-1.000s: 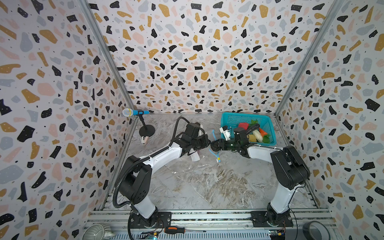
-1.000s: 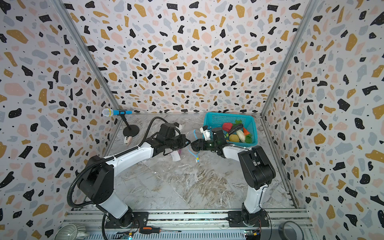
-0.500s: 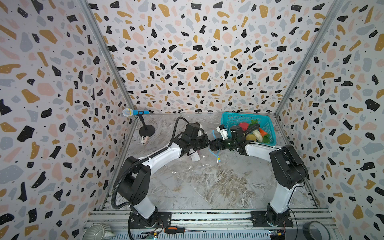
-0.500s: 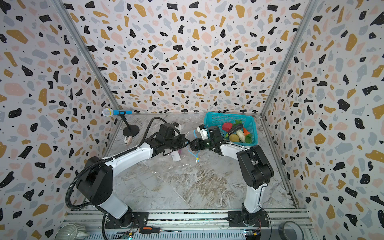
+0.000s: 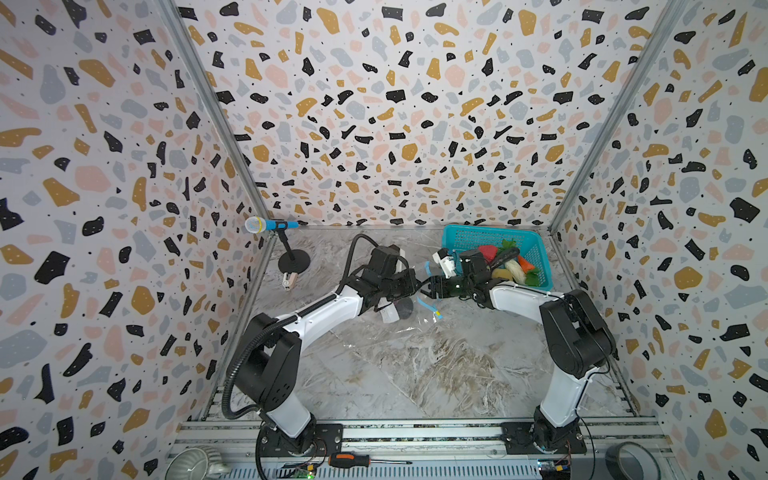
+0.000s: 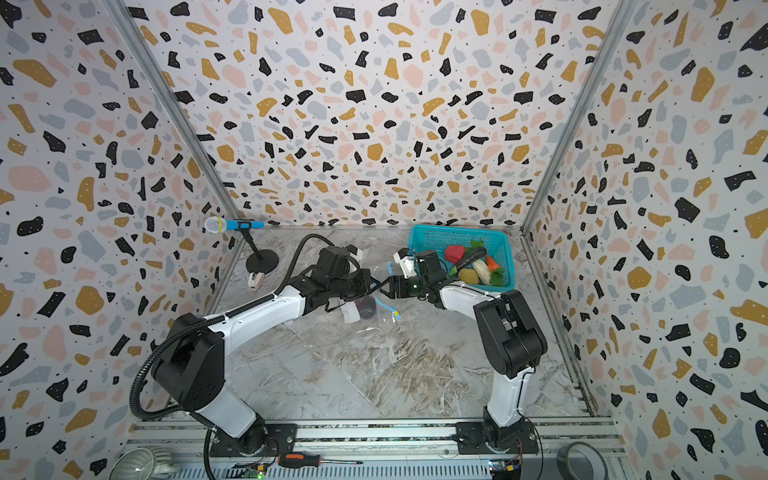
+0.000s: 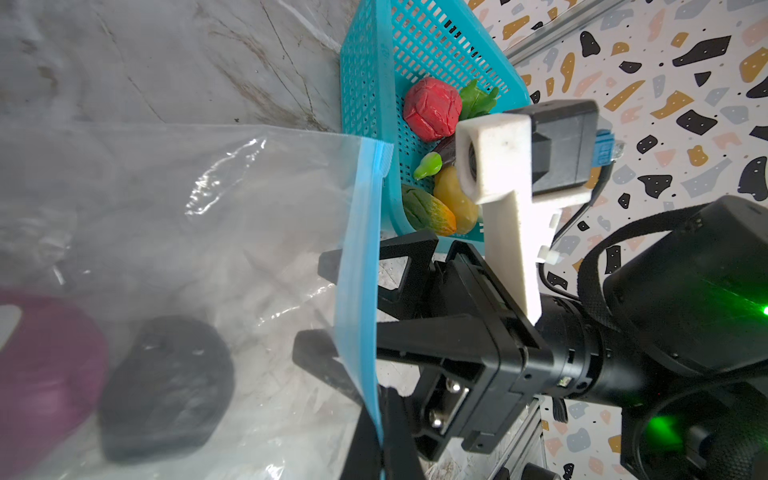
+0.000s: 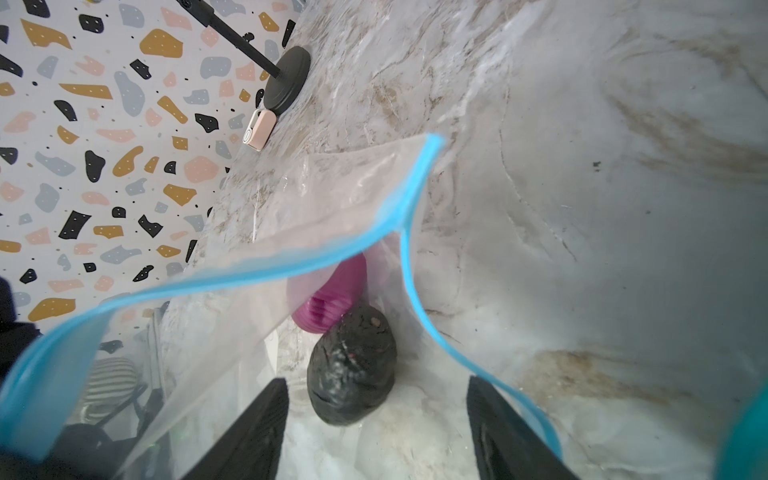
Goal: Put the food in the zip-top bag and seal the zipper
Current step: 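Release the black avocado into the bag held open by the left gripper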
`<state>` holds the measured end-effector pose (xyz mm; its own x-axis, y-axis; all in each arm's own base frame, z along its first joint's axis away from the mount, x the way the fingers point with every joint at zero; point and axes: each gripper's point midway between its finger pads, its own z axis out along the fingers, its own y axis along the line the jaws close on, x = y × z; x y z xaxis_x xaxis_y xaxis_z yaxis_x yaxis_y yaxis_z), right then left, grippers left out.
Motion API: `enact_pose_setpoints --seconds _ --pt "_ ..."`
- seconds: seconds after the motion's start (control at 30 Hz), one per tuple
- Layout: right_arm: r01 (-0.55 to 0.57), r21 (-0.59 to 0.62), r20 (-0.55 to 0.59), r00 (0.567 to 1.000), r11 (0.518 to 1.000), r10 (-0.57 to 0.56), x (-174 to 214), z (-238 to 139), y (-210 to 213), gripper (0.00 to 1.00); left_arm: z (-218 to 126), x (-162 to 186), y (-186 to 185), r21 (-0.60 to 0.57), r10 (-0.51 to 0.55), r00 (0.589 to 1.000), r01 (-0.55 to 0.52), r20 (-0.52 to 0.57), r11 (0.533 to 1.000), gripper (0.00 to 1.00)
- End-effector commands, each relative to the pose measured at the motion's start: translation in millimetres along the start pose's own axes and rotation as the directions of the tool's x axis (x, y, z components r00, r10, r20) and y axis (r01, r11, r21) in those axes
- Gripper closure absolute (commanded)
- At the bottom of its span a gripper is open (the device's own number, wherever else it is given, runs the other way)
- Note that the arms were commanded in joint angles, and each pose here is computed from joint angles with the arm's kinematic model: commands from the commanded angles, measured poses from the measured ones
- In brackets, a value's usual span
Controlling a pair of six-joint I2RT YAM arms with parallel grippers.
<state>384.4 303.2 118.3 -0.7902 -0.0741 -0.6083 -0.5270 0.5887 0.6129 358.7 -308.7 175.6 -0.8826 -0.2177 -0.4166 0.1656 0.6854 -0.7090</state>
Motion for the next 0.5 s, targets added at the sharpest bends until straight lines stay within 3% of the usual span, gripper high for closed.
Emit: enact_pose_setpoints --seconds 0.0,0.17,0.47 --pt "0.033 0.003 0.025 0.999 0.999 -0.033 -15 -4 9 0.29 -7 -6 -11 0.043 0.016 1.000 -0.017 0.024 0.999 1.00" --pt "0.047 0.035 0.050 0.998 0.998 -0.049 -24 -20 16 0.30 -7 -5 -8 0.034 0.019 1.000 -0.019 0.021 0.999 1.00" --pt "0.053 0.312 0.114 0.989 0.948 -0.093 -67 -74 -31 0.34 -5 -6 -5 0.012 0.038 0.999 -0.038 0.018 0.999 1.00"
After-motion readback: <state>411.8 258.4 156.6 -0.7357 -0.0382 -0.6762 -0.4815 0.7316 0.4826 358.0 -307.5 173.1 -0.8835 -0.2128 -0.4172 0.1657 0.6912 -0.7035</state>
